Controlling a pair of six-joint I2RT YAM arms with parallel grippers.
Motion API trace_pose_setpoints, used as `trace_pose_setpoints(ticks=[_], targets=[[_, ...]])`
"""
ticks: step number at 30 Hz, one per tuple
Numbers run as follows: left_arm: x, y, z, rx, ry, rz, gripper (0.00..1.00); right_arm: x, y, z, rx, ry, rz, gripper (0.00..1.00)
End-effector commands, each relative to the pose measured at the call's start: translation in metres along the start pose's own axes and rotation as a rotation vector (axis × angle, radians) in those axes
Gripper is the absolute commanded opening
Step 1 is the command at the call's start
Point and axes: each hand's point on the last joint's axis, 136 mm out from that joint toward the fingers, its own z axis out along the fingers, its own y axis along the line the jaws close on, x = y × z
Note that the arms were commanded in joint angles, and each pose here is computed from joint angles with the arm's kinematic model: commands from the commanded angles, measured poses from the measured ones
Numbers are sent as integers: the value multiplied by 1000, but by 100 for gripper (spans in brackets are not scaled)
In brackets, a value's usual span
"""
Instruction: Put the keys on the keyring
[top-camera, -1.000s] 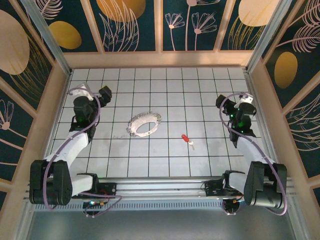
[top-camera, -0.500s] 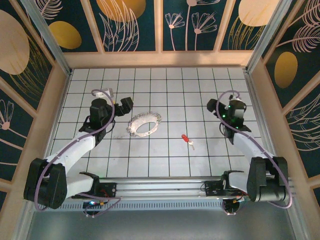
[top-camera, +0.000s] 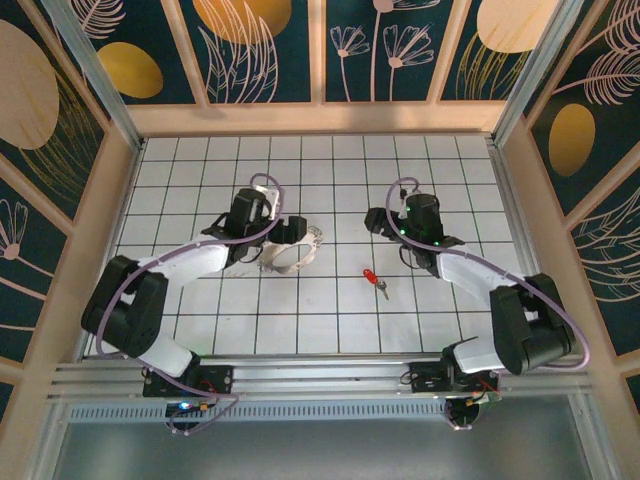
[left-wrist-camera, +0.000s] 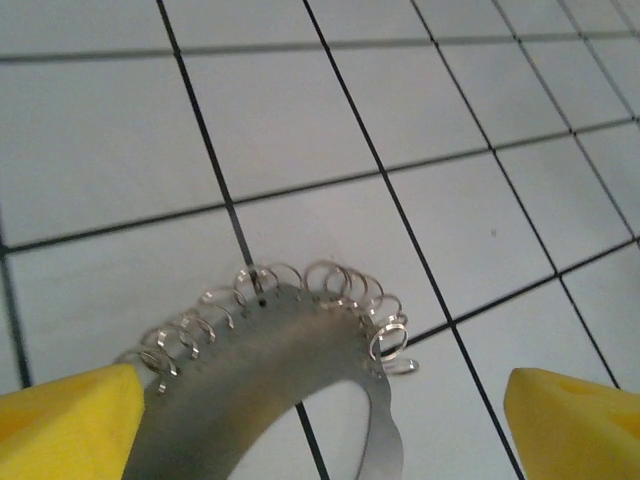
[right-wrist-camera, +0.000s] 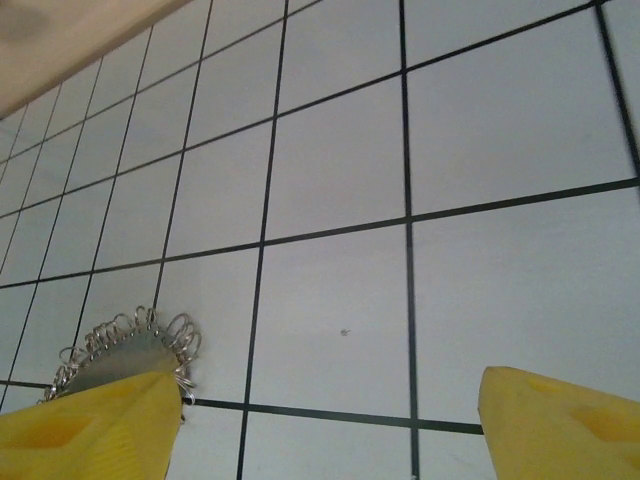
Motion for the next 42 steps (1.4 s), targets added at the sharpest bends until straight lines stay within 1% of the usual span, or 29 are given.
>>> trace_pose_setpoints(ticks=[1, 6, 8, 10, 12, 14, 18, 20, 22, 31, 32, 34, 42], targets=[[9, -11, 9, 24, 62, 54, 89, 4, 7, 7, -11, 29, 15, 76], [22, -28, 20, 48, 104, 103, 75, 6, 13, 8, -34, -3, 7, 79], [28, -31, 25, 54, 119, 120, 68, 8, 18, 9, -67, 1, 3, 78], [33, -33, 29, 62, 134, 128, 63, 11, 26, 11, -120, 12, -8, 76], [36, -35, 33, 73, 141, 136, 60, 15, 32, 14, -157, 34, -20, 72], [45, -32, 41, 70, 168, 132, 55, 18, 35, 15, -183, 47, -20, 66], [50, -33, 47, 84, 177, 128, 49, 24, 47, 16, -264, 71, -24, 57], [50, -35, 50, 96, 179, 122, 47, 26, 51, 18, -293, 83, -27, 56], [50, -38, 52, 106, 177, 116, 44, 29, 54, 21, -314, 101, -30, 53], [54, -43, 63, 135, 186, 108, 44, 41, 54, 27, -341, 142, -36, 49], [56, -42, 64, 131, 194, 106, 44, 42, 54, 28, -342, 143, -36, 49], [47, -45, 67, 133, 179, 108, 44, 45, 52, 29, -340, 149, -34, 49], [51, -42, 72, 123, 191, 124, 45, 50, 50, 31, -342, 159, -26, 48]])
